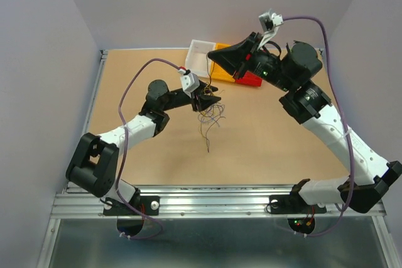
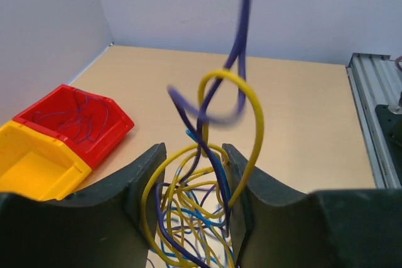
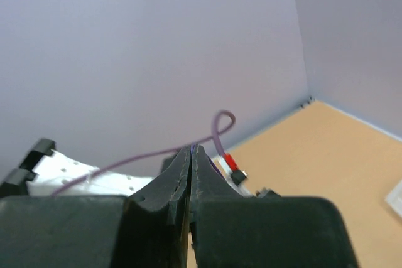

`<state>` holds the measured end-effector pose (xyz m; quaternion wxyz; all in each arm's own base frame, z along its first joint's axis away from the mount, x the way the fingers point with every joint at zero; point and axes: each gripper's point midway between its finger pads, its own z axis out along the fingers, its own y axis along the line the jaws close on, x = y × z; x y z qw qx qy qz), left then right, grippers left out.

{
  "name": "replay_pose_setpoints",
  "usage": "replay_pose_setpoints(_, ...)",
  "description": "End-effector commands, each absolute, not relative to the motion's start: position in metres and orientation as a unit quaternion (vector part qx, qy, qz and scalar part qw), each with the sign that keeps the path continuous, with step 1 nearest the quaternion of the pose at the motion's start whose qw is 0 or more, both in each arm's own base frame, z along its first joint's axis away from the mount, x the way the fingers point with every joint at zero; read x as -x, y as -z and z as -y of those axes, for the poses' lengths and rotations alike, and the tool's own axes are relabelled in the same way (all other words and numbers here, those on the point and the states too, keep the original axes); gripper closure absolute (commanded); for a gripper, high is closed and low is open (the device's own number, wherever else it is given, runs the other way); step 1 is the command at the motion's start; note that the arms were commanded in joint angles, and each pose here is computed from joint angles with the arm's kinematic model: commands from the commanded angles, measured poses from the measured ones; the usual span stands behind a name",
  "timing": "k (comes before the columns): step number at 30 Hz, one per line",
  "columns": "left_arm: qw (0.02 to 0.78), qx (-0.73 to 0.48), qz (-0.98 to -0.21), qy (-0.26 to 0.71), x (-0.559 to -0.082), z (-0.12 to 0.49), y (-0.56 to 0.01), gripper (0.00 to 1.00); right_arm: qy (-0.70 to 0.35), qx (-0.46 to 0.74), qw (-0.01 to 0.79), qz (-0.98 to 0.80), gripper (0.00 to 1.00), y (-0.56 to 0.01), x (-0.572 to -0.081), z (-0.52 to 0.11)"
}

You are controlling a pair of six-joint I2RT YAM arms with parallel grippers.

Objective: Untangle the cables

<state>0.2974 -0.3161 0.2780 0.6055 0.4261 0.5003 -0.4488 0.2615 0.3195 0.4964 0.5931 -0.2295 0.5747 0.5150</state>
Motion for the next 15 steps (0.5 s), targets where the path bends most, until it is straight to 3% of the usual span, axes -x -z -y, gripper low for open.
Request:
replay_pose_setpoints(1, 0.614, -0.439, -0.498, 0.427, -0.314, 0.324, -0.277, 0.51, -0.547, 0.222, 0.650, -0.479, 0.99, -0.593, -0.232, -0.299)
replay_pose_setpoints(11, 0.575, -0.452, -0.555, 0.397, -0.336, 0.346, -0.218, 0.53, -0.515, 0.124, 0.773, -0.348, 0.99, -0.733, -0.224, -0.241)
replay_pose_setpoints(15, 0.562, -0.449, -0.579, 0.385, -0.346, 0.353, -0.200, 0.52, -0.485, 0.065, 0.805, -0.335, 0.99, -0.751, -0.230, -0.214)
